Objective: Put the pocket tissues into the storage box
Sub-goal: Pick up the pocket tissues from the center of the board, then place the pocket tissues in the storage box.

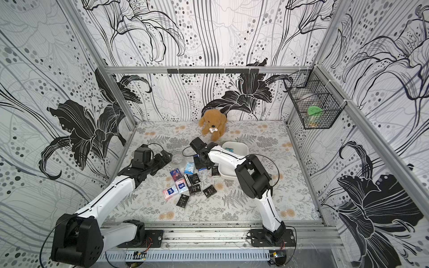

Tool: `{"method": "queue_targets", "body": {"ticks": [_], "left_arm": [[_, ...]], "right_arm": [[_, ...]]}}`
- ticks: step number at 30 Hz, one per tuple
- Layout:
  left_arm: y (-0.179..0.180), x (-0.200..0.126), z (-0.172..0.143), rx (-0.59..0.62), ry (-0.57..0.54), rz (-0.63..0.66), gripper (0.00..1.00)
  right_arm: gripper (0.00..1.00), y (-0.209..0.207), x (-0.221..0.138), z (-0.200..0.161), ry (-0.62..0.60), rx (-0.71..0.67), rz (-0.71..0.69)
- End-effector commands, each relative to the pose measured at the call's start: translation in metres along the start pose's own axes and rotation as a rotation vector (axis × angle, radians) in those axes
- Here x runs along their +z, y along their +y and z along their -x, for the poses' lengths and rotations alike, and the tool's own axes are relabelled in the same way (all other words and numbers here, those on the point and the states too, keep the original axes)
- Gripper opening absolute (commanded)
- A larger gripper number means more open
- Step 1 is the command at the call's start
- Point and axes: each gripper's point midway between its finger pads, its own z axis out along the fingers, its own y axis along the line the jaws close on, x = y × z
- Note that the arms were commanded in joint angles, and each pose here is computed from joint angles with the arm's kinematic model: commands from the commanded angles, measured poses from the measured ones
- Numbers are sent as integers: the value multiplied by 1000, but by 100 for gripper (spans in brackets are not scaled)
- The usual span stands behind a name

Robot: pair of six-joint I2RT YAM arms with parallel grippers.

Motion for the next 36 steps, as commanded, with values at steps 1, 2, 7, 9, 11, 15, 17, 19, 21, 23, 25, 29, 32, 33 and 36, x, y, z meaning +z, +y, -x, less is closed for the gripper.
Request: {"method": "queue_targets", "body": {"ticks": [1,2,7,9,11,15,17,19,21,23,25,29,32,33,36], "left_arm": [[-3,4,-8,46,37,3,97],[-6,6,-10,59,44,1,97],[-31,12,-22,137,72,-8,97],[-42,14,-27,167,86,-18,97],[-51,17,-34,178,102,-32,97],[-60,22,-44,186,120,-51,97],[-61,24,-47,188,129,-54,97],[-61,26,-50,194,139,-52,97],[-61,27,-52,201,147,-48,97],[-60,28,-53,202,150,-44,97],[-60,29,-53,203,151,-42,97],[-62,28,-51,200,147,-44,97],[-63,28,-50,202,145,-43,97],[-63,28,-50,201,145,-41,97],[-64,27,-48,205,145,-40,97]], "right_arm": [[44,-1,-37,18,-85,17,-10],[44,-3,-42,21,-94,26,-10],[44,-21,-60,31,-122,63,-29],[44,-35,-66,34,-131,86,-40],[44,-52,-72,36,-139,127,-50],[44,-90,-80,31,-142,200,-89],[44,-109,-86,27,-148,235,-112],[43,-125,-91,22,-154,261,-137],[43,-143,-94,17,-155,288,-168],[44,-158,-97,12,-155,311,-192],[44,-169,-96,5,-147,329,-207],[44,-182,-87,-2,-127,352,-210],[44,-180,-76,1,-116,345,-196],[44,-180,-72,3,-113,344,-192],[44,-177,-60,13,-111,347,-174]]}}
